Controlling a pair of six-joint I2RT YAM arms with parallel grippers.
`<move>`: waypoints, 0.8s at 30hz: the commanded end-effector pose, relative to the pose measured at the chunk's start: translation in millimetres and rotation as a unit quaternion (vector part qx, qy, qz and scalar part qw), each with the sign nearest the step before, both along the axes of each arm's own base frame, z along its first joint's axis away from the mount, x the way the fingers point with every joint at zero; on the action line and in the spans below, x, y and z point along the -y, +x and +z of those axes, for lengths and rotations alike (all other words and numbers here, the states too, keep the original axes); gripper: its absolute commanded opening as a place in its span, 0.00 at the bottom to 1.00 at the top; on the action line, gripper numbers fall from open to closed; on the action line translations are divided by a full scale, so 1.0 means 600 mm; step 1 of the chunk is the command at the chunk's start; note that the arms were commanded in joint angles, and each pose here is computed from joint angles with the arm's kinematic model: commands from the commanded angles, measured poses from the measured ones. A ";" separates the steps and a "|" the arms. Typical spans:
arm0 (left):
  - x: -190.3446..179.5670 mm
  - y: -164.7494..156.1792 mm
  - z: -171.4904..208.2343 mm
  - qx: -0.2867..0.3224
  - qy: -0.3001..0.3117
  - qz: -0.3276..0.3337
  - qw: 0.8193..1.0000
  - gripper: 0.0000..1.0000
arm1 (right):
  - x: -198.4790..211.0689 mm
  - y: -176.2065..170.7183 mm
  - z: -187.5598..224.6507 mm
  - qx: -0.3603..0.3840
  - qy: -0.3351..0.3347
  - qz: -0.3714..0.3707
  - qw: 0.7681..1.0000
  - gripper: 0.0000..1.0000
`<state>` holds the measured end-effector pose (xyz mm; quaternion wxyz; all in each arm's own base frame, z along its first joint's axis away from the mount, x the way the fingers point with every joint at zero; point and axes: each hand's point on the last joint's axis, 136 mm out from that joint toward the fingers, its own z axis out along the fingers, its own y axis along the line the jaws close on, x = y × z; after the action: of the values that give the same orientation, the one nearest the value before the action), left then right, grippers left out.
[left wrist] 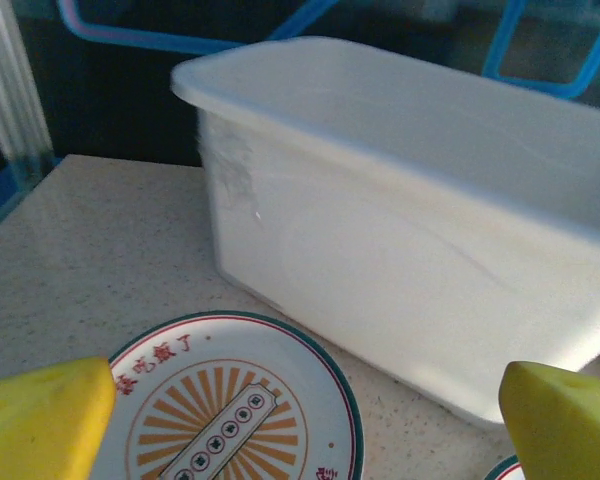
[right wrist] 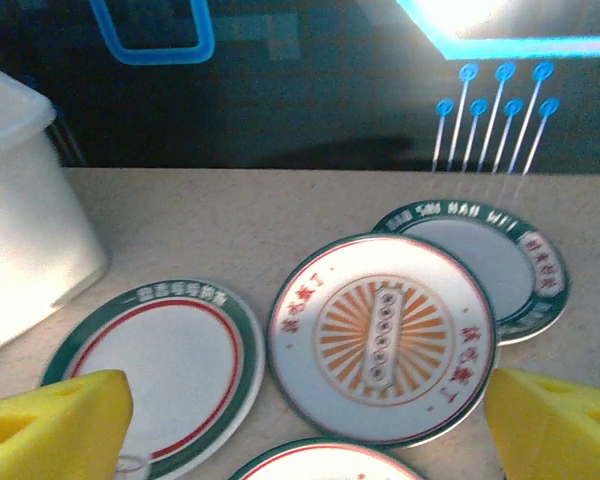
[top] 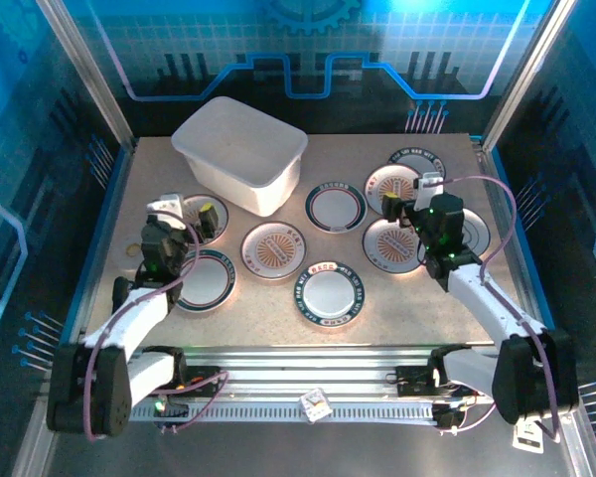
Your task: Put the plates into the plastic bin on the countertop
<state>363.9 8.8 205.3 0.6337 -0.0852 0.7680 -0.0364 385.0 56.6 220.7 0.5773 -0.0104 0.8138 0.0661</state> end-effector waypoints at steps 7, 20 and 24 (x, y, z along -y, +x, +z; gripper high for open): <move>0.007 -0.070 0.112 -0.151 -0.192 0.054 0.968 0.99 | -0.056 -0.092 -0.075 -0.242 0.146 0.011 0.959 0.83; 0.072 0.025 0.076 -0.281 -0.312 0.055 0.906 0.99 | -0.120 -0.100 -0.110 -0.310 0.163 0.039 0.936 0.81; 0.087 0.071 0.063 -0.295 -0.310 0.058 0.902 0.99 | -0.136 -0.096 -0.132 -0.331 0.173 0.047 0.927 0.80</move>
<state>396.8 -34.9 235.1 0.3281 -0.3209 0.8664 -0.1969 325.4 125.2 139.9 0.2790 0.0733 0.9343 0.2096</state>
